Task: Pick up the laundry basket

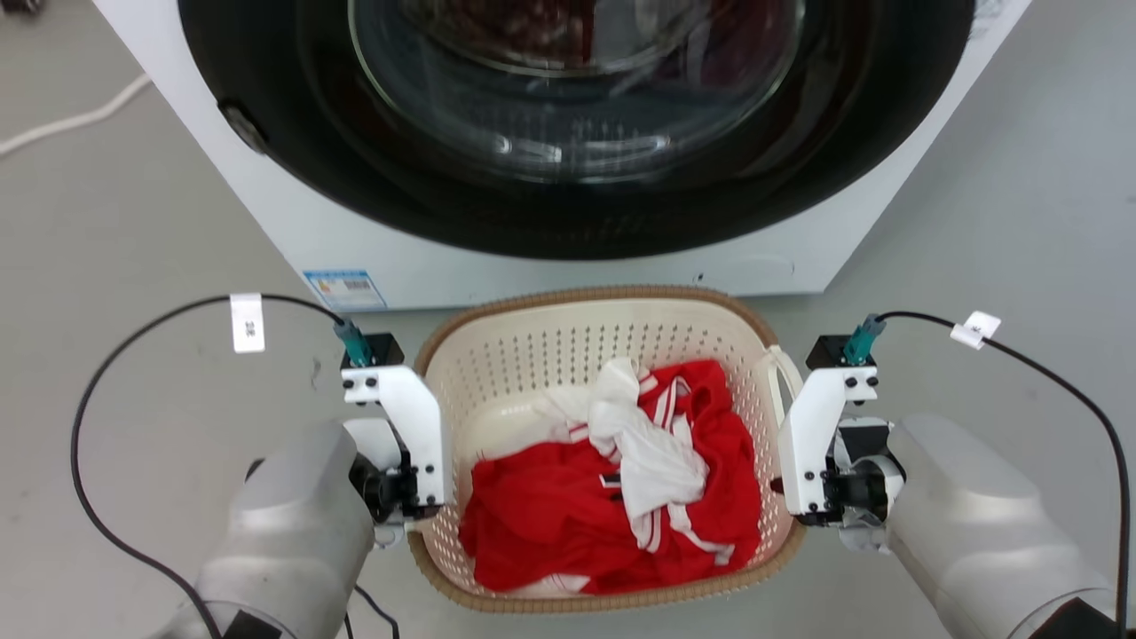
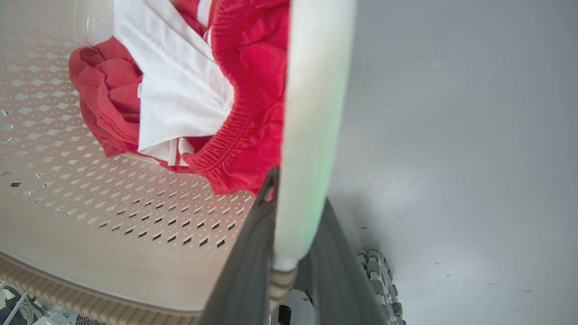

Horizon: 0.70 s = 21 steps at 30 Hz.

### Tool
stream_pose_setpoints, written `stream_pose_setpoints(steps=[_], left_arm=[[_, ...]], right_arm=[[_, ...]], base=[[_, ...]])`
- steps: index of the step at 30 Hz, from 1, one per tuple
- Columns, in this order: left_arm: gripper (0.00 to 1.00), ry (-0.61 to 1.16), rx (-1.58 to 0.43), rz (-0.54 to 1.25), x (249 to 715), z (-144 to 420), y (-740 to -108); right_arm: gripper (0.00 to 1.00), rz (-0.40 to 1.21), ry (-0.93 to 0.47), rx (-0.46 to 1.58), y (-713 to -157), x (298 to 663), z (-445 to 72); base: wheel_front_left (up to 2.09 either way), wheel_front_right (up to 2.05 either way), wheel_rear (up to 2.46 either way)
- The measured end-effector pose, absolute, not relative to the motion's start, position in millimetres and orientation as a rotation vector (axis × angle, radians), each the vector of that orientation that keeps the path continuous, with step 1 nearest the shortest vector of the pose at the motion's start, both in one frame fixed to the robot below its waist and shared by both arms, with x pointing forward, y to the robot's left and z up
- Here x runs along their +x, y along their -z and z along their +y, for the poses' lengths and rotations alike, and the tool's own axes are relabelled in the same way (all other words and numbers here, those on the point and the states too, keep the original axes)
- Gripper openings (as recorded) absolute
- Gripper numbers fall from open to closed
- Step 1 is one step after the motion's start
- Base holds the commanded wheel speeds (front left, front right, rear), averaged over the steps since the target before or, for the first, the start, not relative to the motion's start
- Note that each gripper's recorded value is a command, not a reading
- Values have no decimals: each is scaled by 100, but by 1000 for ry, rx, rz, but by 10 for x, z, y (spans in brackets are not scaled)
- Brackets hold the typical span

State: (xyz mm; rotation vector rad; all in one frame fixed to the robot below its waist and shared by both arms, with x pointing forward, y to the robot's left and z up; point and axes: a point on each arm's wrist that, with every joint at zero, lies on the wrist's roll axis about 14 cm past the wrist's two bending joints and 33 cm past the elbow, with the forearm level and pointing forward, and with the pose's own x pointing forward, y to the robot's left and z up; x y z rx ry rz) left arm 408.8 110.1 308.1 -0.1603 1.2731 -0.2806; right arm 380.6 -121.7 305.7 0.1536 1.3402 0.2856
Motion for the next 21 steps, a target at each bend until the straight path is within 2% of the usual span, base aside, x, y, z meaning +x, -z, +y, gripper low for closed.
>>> stream_pose_setpoints(steps=[21], left_arm=[[0,284,-154,1214,3578,1090,-3451]], right_arm=[[0,1345,-275,167,-3384,3256,-1223]], base=[[0,0,0]])
